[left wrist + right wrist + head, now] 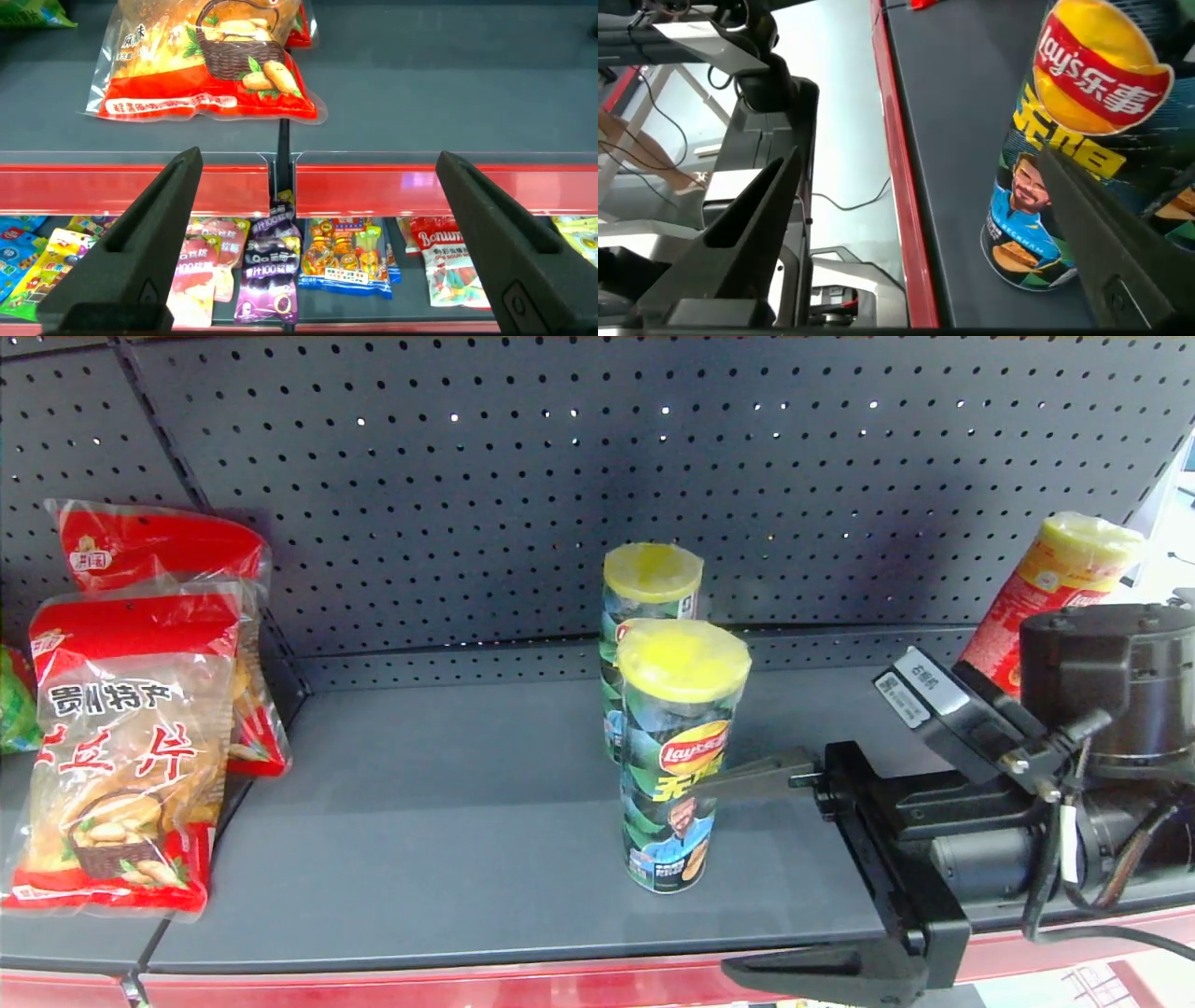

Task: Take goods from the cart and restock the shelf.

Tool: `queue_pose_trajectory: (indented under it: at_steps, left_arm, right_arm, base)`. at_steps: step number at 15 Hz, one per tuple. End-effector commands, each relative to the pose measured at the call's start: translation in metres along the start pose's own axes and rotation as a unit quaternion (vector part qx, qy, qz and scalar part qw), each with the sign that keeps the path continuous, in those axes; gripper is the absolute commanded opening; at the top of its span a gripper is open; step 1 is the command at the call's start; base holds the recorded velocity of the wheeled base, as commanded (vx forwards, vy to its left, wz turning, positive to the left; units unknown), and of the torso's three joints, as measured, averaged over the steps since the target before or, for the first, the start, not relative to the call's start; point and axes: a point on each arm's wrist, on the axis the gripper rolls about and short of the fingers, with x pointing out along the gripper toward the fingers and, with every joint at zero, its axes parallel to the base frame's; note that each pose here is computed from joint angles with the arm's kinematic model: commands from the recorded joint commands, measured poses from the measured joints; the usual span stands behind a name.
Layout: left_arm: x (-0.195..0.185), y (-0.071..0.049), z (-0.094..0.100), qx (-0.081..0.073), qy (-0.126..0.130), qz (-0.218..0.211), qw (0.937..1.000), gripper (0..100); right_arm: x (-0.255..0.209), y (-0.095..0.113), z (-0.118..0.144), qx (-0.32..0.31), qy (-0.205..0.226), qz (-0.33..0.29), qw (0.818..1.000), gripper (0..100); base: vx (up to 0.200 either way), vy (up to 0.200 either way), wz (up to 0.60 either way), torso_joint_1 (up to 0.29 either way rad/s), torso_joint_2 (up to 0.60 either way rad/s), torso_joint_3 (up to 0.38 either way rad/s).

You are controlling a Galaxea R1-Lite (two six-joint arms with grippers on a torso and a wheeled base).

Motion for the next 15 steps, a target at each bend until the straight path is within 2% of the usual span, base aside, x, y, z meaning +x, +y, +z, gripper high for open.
queue_pose_trajectory:
  at_steps: [1,7,11,12,15]
  left_arm:
    - [0.0,0.0,0.0,0.0,0.0,0.0,1.0,100]
    - [0.0,0.0,0.0,0.0,0.0,0.0,1.0,100]
    - [0.0,0.0,0.0,0.0,0.001,0.0,1.0,100]
    - [0.0,0.0,0.0,0.0,0.0,0.0,1.0,100]
    - [0.0,0.0,0.0,0.0,0.0,0.0,1.0,100]
  right_arm:
    - [-0.005,0.006,-0.001,-0.002,-0.001,0.0,1.0,100]
    - [-0.005,0.012,-0.001,-0.003,-0.001,0.007,1.0,100]
    - [-0.026,0.024,-0.023,0.022,0.017,-0.017,0.999,100]
    - [-0.028,0.024,-0.024,0.023,0.018,-0.021,0.999,100]
    - [-0.038,0.004,-0.023,0.03,0.016,-0.07,0.997,100]
  base:
    - [0.0,0.0,0.0,0.0,0.0,0.0]
    - [0.0,0.0,0.0,0.0,0.0,0.0]
    - [0.0,0.0,0.0,0.0,0.0,0.0]
    - [0.0,0.0,0.0,0.0,0.0,0.0]
    - [0.0,0.0,0.0,0.0,0.0,0.0]
